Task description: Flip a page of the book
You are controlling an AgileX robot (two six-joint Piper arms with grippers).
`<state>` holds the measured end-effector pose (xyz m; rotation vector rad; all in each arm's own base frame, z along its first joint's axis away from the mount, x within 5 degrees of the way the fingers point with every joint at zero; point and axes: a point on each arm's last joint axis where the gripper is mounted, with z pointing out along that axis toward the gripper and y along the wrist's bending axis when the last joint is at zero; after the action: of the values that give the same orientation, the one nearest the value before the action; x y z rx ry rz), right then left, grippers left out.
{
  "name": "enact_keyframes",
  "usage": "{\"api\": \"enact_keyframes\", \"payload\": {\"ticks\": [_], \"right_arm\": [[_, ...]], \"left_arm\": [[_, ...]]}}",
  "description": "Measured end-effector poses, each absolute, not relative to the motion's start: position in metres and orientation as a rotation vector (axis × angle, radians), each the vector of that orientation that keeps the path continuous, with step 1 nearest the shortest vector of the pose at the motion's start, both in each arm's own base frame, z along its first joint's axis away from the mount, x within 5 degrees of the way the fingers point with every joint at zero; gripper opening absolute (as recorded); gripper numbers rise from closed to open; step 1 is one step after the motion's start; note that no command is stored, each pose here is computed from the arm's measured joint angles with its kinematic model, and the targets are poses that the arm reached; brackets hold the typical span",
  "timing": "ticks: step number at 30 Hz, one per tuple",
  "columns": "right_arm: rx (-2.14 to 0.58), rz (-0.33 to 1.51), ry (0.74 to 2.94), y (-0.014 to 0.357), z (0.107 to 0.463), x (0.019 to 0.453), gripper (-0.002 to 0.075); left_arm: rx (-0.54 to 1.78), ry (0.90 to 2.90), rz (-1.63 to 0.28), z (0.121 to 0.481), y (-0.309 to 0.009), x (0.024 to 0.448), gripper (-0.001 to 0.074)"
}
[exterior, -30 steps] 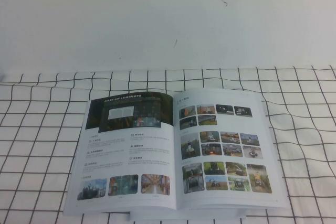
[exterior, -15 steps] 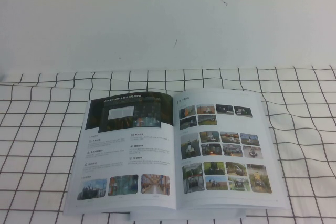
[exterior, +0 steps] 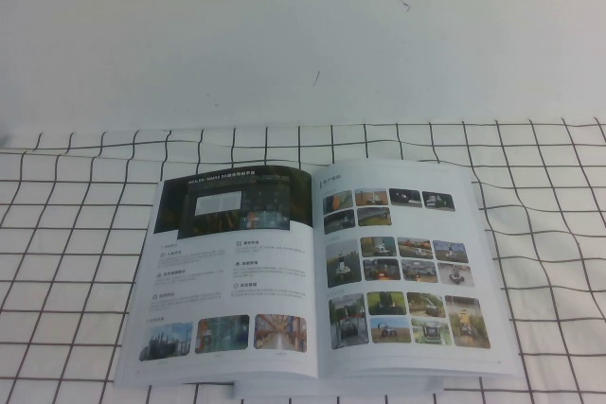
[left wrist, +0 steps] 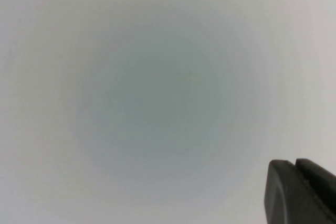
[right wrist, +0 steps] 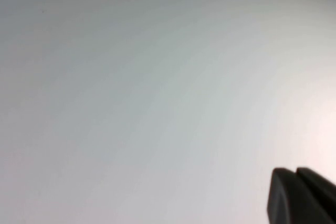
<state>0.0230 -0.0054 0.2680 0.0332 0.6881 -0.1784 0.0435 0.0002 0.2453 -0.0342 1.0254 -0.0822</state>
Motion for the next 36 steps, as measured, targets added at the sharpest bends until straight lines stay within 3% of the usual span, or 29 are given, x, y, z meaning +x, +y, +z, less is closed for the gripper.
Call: {"api": "enact_keyframes", "payload": {"ticks": [5,12,17,21,28,36], "right_arm": [[0.028,-0.167,0.812,-0.005,0.274,0.029,-0.0002],[0.008,-0.134,1.086,-0.002,0.330,0.016,-0.0002],[0.022,-0.039,1.399,0.002,0.353,0.022,-0.0002],[0.017,0.052,1.608,0.006,0.359,0.042,-0.0002],[-0.170,0.298,2.014,0.025,0.339,0.093,-0.0002],[-0.370,0.559,2.254,0.038,0.302,0.155,-0.0002]], "left_arm": [[-0.054,1.086,-0.121,0.258,0.000,0.043,-0.0002],[-0.049,1.295,-0.126,0.309,-0.001,0.033,-0.0002],[-0.062,1.515,-0.141,0.329,-0.003,0.054,-0.0002],[-0.124,1.753,-0.257,0.334,-0.009,0.084,-0.0002],[-0.012,2.146,-0.439,0.310,-0.030,0.144,-0.0002],[0.044,2.382,-0.617,0.264,-0.046,0.214,-0.0002]]}}
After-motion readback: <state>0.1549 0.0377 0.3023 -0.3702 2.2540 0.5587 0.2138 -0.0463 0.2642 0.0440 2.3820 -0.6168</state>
